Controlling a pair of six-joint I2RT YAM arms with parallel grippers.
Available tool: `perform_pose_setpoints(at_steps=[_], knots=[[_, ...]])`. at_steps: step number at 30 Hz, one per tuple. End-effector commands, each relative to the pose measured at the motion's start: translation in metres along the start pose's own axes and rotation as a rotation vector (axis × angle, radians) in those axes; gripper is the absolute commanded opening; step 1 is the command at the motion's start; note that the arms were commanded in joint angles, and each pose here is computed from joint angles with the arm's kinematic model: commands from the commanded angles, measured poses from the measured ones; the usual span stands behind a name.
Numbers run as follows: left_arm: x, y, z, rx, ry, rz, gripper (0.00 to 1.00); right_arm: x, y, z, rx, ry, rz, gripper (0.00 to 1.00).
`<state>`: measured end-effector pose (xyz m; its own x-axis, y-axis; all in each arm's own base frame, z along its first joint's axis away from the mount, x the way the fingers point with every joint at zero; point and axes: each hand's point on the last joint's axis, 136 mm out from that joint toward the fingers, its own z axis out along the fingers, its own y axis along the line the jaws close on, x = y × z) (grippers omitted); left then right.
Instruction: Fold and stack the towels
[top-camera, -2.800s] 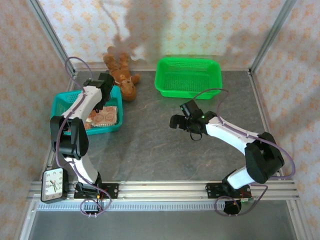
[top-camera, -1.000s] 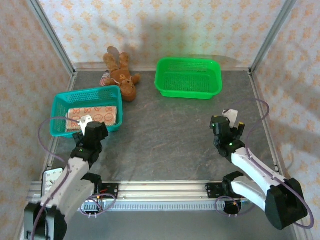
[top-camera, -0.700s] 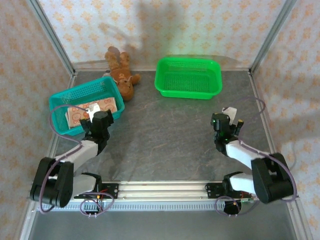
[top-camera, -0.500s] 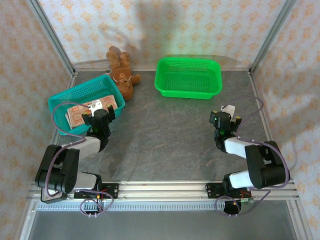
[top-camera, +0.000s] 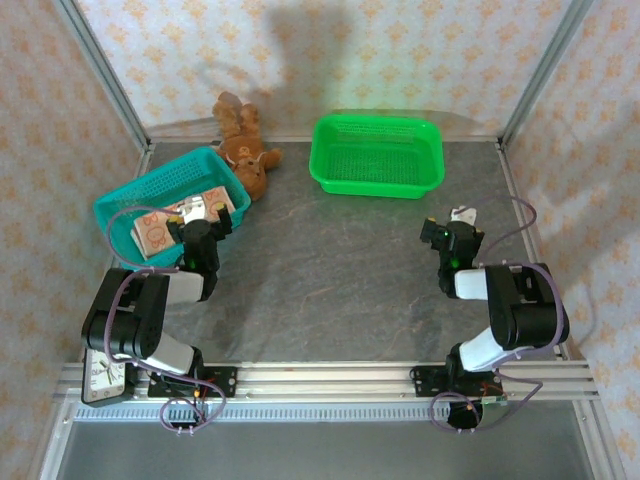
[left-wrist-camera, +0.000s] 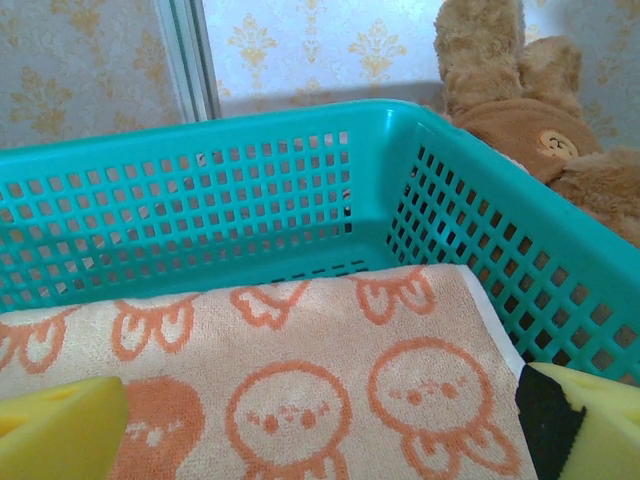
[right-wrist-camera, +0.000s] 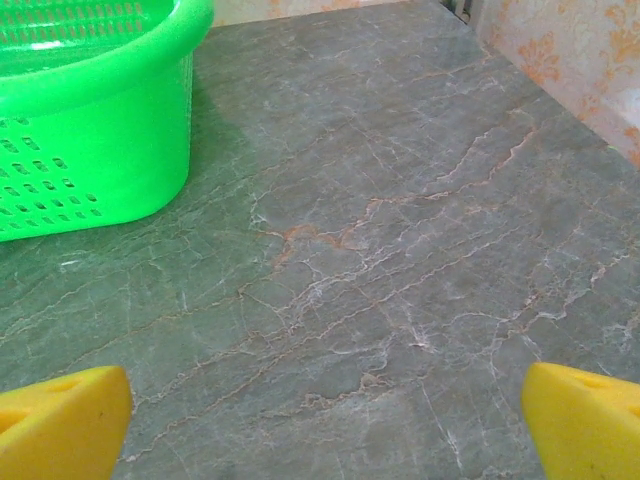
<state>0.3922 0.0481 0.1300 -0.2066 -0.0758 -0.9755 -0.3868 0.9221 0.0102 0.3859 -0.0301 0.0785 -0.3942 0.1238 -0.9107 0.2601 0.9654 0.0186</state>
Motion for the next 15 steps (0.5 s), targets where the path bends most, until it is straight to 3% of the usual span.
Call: perform_pose_setpoints(at_steps=[1, 15], knots=[[0.0291, 0.0026, -0.0022, 0.000, 0.084, 0.063, 1.00, -0.0120, 0.0057, 0.0010, -0.031, -0.024, 0.029, 0.99], [0.0293, 0.0025, -0.0021, 0.001, 0.082, 0.064, 1.00, -0.0126, 0.0058, 0.0017, -0.034, -0.027, 0.030, 0.99]])
